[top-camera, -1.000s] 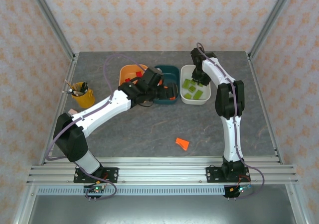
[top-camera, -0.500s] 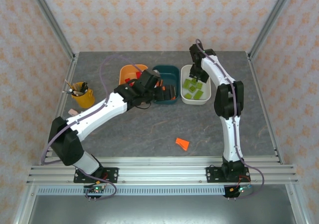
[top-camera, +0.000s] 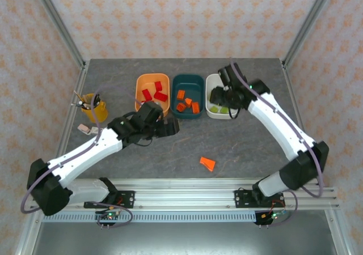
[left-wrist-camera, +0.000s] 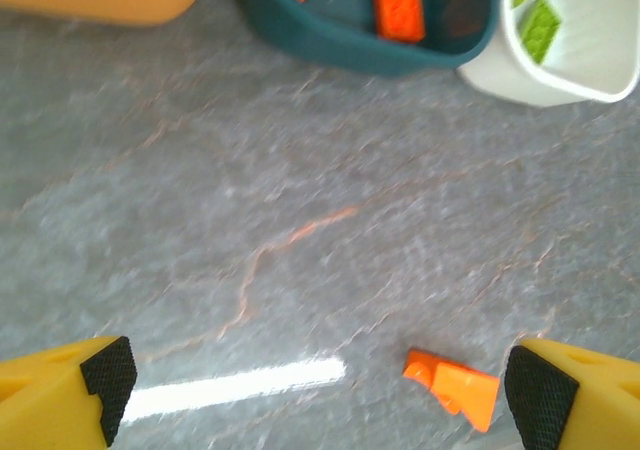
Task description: Sort the legos into containers by color
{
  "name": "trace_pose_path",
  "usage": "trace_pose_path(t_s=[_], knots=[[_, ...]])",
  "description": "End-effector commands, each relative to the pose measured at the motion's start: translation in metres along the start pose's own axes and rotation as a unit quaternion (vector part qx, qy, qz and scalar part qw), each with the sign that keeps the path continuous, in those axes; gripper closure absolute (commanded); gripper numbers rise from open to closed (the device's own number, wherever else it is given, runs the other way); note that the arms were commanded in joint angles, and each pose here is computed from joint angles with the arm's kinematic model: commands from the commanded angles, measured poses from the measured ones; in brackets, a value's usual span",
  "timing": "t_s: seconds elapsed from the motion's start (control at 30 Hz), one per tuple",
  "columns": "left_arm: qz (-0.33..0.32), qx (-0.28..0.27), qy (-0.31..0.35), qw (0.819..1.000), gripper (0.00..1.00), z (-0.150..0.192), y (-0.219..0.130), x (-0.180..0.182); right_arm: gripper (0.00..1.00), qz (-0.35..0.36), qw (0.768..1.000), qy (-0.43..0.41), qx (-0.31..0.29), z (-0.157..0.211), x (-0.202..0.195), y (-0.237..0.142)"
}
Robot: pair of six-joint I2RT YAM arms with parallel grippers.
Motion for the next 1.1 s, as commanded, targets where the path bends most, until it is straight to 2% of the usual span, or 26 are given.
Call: trace_pose_path(t_s=[0.0,0.17,0.3,0.63,0.8,1.07], knots=[[-0.003,0.013,-0.045,0.999,0.03,0.023,-0.007,0.017,0.43,-0.024,0.994,-0.082,0.07,0.055,0.005,0.004],[-0.022,0.023,-0.057,0.998,0.03,0.051,-0.018,0.049,0.35,-0.016,0.969,-0.18,0.169,0.129,0.002,0.021],[-0.016,0.017,-0.075,0.997,0.03,0.065,-0.026,0.065,0.32,0.031,0.942,-0.26,0.208,0.162,0.002,0.038],[-0.012,-0.004,-0.101,0.995,0.03,0.077,-0.039,0.081,0.3,0.079,0.89,-0.342,0.291,0.184,0.009,0.078],[-0.012,-0.007,-0.1,0.995,0.03,0.076,-0.042,0.081,0.3,0.106,0.878,-0.347,0.312,0.19,0.007,0.094],[-0.005,-0.012,-0.101,0.995,0.03,0.074,-0.043,0.079,0.41,0.139,0.864,-0.35,0.334,0.195,0.003,0.111]])
Point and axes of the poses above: each hand's point on the last joint's axis, 136 mm out from that joint toward the fingers, its own y axis out along the fingers, its own x axis along the line the jaws close on, z = x × y, the point moved 7 cm from there along -y, back along the fingers, and after that the axes turned 4 degrees about y, right-handed, at the moved point
